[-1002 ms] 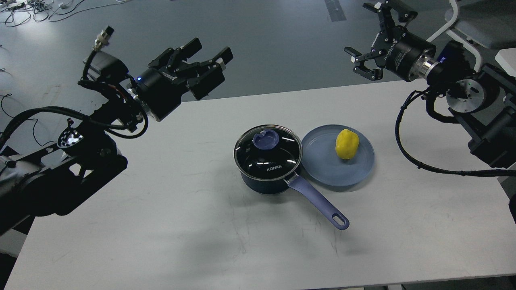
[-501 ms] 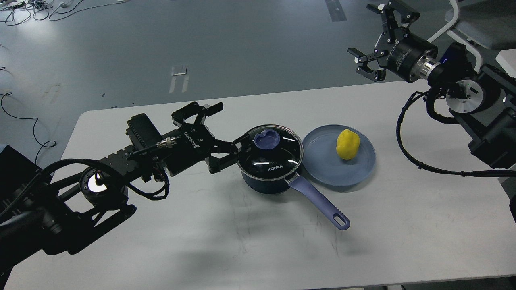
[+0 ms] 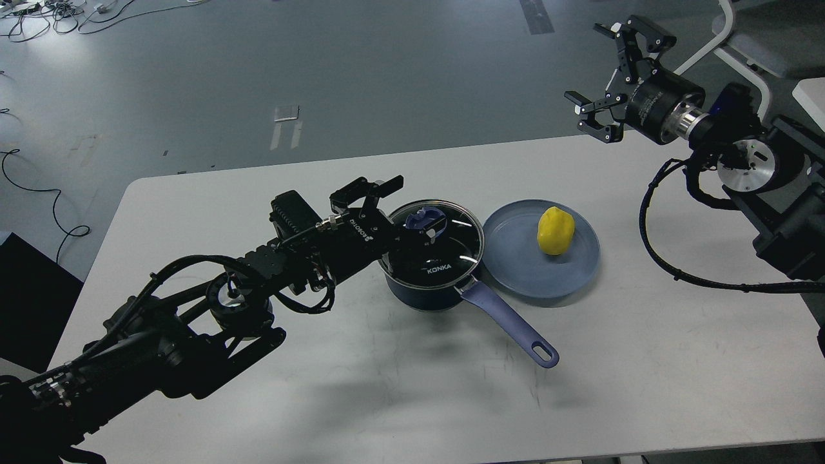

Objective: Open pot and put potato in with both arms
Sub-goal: 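Reach the left gripper to the glass lid knob on the pot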

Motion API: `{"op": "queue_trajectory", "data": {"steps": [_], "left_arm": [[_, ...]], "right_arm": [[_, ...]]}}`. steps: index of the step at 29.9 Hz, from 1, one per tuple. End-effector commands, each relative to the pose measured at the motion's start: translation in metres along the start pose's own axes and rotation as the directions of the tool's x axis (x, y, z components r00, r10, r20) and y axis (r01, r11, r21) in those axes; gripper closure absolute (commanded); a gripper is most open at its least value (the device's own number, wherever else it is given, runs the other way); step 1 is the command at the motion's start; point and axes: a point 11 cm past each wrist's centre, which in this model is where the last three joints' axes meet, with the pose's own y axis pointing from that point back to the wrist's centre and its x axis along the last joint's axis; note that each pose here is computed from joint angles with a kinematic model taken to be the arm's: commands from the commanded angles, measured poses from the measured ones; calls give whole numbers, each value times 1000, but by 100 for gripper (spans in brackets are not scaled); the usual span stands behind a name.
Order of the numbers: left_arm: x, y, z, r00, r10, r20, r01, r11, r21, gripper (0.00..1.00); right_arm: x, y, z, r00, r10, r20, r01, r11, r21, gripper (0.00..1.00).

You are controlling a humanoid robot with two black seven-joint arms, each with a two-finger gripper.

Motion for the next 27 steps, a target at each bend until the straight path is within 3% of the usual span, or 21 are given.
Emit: {"op": "queue_trajectory", "data": {"steps": [1, 27], "left_arm": [[-1, -1, -1, 1000, 10, -3, -10, 1000, 3, 3], [-15, -3, -2, 1000, -11, -16, 12, 1000, 13, 3]], "right_arm": [[2, 1, 1, 1000, 6, 2, -6, 1000, -1, 0], [15, 7, 1, 999, 41, -4, -41, 999, -10, 0]]}}
